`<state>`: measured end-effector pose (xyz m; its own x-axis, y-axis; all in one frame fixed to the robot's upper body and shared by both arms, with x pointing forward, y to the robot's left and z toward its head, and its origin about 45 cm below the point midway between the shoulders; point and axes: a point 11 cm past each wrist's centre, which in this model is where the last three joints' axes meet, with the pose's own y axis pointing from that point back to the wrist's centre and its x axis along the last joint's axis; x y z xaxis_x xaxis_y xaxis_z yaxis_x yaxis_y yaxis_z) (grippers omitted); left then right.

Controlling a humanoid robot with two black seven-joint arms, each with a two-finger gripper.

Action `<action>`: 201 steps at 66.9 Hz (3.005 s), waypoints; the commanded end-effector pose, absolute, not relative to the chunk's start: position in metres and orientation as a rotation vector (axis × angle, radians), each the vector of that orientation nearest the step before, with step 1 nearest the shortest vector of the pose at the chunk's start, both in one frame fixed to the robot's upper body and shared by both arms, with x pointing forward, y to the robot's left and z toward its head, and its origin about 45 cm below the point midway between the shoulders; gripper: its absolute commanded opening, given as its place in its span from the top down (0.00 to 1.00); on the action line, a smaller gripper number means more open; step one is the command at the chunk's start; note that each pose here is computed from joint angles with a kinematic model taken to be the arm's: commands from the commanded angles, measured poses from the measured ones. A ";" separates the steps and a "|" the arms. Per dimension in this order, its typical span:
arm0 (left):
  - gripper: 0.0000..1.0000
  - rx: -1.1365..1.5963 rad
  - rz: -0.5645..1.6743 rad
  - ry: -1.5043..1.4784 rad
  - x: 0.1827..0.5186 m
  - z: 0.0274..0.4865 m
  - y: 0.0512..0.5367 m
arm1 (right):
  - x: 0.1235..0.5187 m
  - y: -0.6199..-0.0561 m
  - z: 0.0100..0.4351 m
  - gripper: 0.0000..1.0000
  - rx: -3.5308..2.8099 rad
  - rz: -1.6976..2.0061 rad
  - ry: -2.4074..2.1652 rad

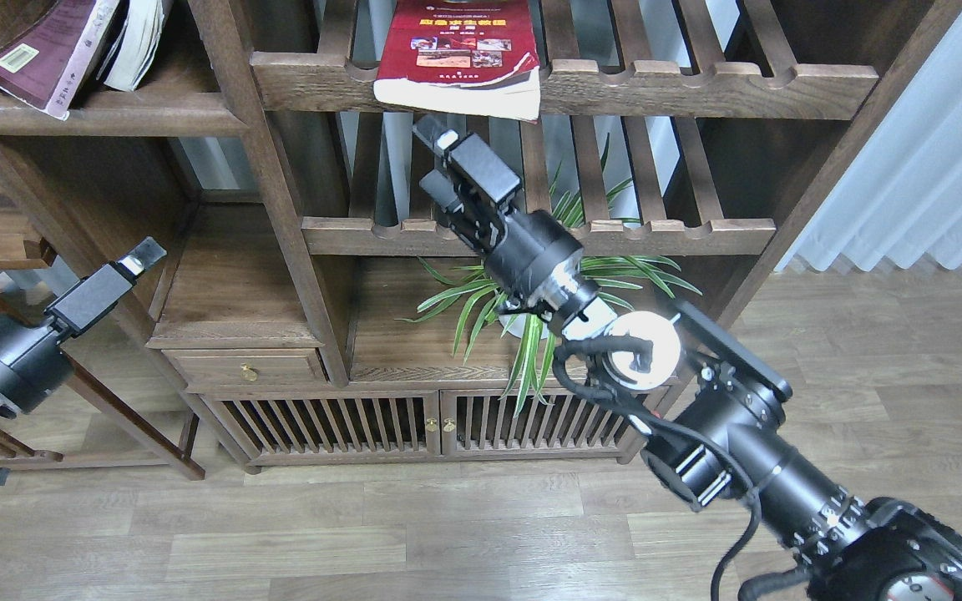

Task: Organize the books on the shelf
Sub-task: 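Reach the right gripper up and pull down the red book, then lower the red book and pass it to the left gripper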

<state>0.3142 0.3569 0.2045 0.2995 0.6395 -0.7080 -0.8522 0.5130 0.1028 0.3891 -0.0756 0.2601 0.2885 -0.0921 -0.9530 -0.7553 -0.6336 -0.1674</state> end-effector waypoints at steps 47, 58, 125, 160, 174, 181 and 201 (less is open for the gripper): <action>0.01 -0.330 1.011 0.761 0.315 0.209 0.357 | 0.426 -0.128 0.281 0.97 -1.751 1.291 0.830; 0.01 -0.339 1.009 0.766 0.315 0.208 0.356 | 0.413 -0.124 0.268 0.97 -1.754 1.327 0.813; 0.01 -0.712 0.816 1.204 0.272 0.133 0.217 | 0.268 -0.199 0.148 0.96 -1.607 1.441 0.758; 0.02 -0.775 0.739 1.320 0.254 0.125 0.170 | 0.203 -0.166 0.092 0.96 -1.575 1.720 0.776; 0.03 -0.730 0.717 1.382 0.234 0.112 0.151 | 0.195 -0.158 0.089 0.96 -1.575 1.751 0.766; 0.04 -0.720 0.719 1.404 0.227 0.107 0.146 | 0.190 -0.153 0.088 0.96 -1.579 1.770 0.755; 0.09 -0.734 0.724 1.439 0.222 0.102 0.145 | 0.181 -0.134 0.090 0.95 -1.578 1.811 0.701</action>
